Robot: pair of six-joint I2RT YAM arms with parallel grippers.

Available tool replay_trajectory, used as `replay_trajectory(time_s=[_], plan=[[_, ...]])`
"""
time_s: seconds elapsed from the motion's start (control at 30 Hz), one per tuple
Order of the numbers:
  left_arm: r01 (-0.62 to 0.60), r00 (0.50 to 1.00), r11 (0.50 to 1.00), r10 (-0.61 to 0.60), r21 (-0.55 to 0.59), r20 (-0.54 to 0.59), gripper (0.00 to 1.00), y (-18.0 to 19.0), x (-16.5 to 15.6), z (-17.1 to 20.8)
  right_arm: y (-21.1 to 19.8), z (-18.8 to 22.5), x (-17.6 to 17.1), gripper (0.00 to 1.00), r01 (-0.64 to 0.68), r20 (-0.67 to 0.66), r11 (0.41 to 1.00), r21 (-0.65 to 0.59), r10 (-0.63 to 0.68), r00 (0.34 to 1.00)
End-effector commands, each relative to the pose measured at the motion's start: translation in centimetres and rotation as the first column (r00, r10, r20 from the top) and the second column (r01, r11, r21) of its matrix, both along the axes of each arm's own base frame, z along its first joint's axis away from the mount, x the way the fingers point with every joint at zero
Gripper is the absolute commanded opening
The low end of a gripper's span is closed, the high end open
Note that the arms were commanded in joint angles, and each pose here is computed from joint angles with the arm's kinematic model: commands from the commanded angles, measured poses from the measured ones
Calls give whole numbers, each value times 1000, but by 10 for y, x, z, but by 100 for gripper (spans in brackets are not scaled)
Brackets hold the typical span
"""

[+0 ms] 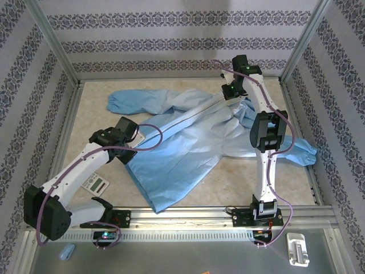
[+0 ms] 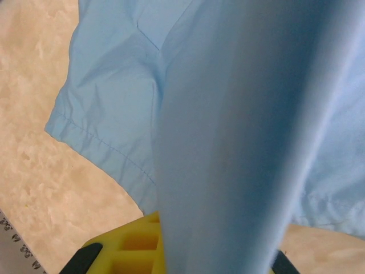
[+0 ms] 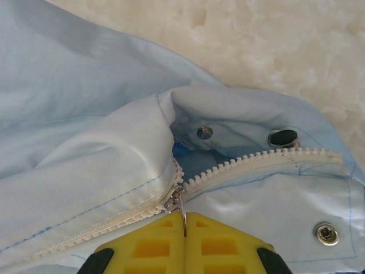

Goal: Zip up the jacket

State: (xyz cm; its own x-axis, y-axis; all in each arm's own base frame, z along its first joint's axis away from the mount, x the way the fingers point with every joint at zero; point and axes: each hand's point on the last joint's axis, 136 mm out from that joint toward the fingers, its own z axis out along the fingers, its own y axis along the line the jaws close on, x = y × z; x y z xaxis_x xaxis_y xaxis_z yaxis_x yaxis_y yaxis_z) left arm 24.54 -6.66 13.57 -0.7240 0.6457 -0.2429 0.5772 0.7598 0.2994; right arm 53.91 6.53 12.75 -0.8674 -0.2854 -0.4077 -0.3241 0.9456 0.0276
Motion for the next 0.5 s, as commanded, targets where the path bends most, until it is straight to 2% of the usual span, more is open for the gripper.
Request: replay_trajectory(time_s=[0.0,0.17,0.47], plan=[[-41,999,999,42,36,-18,0,16,-13,-1,-23,4,10,0,27,33,998,-50,-25,999],[-48,999,998,48,40,3,0,21,-16,6,-24,-1,11,0,33,26,999,-27,-32,999],[-68,998,996,67,58,18,0,28,-22,11,-62,15,29,0,160,110,979,-124,-146,983]])
